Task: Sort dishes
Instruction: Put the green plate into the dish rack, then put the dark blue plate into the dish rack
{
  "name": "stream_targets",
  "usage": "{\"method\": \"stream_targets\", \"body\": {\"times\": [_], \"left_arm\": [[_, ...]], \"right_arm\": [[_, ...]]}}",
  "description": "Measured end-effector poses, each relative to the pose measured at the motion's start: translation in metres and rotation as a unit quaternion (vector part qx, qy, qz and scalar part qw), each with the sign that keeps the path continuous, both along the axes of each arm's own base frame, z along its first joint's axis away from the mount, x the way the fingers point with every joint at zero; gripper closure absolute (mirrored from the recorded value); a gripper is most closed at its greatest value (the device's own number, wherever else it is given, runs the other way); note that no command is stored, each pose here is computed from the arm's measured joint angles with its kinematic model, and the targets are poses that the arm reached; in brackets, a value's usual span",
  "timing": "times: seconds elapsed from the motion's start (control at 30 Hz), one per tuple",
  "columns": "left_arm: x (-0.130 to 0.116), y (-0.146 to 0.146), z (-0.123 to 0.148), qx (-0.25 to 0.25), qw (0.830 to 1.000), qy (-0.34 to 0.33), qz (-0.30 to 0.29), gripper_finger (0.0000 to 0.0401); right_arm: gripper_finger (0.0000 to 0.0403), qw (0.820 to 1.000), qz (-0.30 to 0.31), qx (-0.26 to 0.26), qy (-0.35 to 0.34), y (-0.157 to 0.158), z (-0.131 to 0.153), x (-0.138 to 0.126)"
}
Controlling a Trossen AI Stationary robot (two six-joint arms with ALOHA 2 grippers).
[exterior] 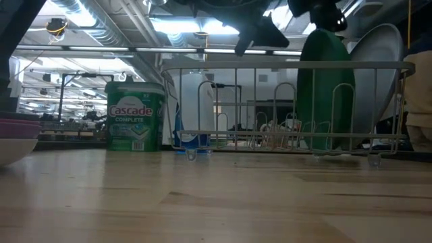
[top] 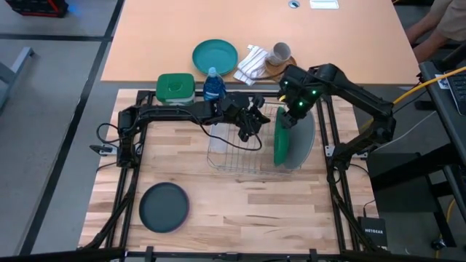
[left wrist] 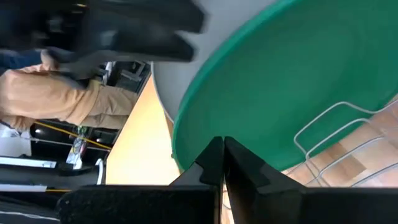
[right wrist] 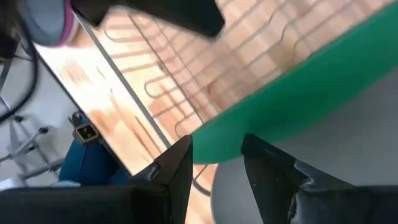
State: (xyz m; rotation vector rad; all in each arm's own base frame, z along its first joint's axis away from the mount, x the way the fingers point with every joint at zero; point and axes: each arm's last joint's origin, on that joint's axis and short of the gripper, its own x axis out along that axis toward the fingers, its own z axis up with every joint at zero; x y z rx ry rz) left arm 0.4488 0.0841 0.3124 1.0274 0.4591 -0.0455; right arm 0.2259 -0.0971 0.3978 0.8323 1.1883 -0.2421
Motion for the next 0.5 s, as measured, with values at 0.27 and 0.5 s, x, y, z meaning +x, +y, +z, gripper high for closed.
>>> {"method": "stream_targets", "body": {"times": [0.27, 0.5], "left_arm": [[0.001, -0.007, 0.000, -0.004, 1.000, -0.001, -0.006, 0.0398], [-0.002, -0.031, 0.010, -0.045, 0.999, -0.009, 0.002, 0.0398]], "right_arm": [[0.0256, 0.995, -0.017, -0.080, -0.056, 0.001, 0.040, -0.009], [0.0256, 0.983, -0.005, -0.160, -0.095, 0.003, 0.068, -0.019]]}}
